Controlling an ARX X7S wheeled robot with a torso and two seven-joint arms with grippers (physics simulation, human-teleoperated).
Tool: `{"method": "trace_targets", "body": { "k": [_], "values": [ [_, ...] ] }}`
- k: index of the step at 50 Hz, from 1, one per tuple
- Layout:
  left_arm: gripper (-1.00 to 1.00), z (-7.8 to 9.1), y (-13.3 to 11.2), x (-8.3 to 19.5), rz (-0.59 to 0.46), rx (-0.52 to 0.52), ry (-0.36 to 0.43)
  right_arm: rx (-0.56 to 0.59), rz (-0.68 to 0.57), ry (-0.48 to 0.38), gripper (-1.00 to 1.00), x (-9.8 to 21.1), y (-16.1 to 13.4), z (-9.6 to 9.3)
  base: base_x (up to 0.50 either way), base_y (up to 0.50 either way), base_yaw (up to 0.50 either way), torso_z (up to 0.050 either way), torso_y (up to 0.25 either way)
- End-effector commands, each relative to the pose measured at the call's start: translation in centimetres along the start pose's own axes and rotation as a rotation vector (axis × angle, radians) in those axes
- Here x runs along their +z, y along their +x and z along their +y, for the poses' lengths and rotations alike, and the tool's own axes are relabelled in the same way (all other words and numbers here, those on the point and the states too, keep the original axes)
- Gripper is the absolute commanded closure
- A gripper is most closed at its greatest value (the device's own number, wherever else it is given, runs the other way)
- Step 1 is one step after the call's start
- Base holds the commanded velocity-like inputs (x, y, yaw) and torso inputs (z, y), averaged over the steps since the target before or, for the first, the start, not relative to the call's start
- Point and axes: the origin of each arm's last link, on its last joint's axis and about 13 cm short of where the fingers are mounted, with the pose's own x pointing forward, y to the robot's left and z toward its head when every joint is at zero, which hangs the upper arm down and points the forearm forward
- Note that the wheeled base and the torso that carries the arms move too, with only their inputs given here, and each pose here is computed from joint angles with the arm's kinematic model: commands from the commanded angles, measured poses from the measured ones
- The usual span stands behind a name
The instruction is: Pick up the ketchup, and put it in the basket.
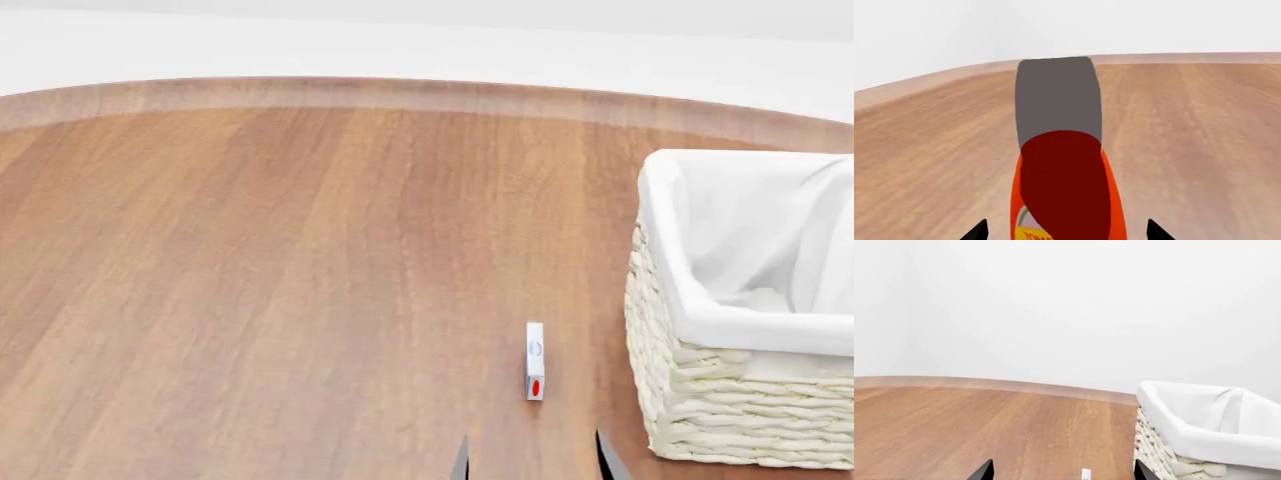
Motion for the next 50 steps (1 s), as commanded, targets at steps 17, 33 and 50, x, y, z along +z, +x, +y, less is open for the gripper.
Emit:
{"method": "trace_targets", "body": {
  "k": [17, 33, 50],
  "values": [
    [-1.0, -0.3, 1.0, -1.0, 0.008, 0.011, -0.012, 0.006, 0.004, 0.0, -1.0, -0.1, 0.0, 0.1, 0.0, 0.0, 0.0, 0.0, 0.0],
    [-1.0, -0.4, 1.0, -1.7, 0.031, 0.011, -0.004, 0.007, 0.003, 0.001, -1.0, -0.1, 0.0, 0.1, 0.0, 0.0, 0.0, 0.0, 0.0],
    [1.0, -0.5, 0.9, -2.0, 0.034, 0.011, -0.001, 0.006, 0.004, 0.0, -1.0, -0.2, 0.0, 0.0, 0.0, 0.0, 0.0, 0.0, 0.0]
  ]
}}
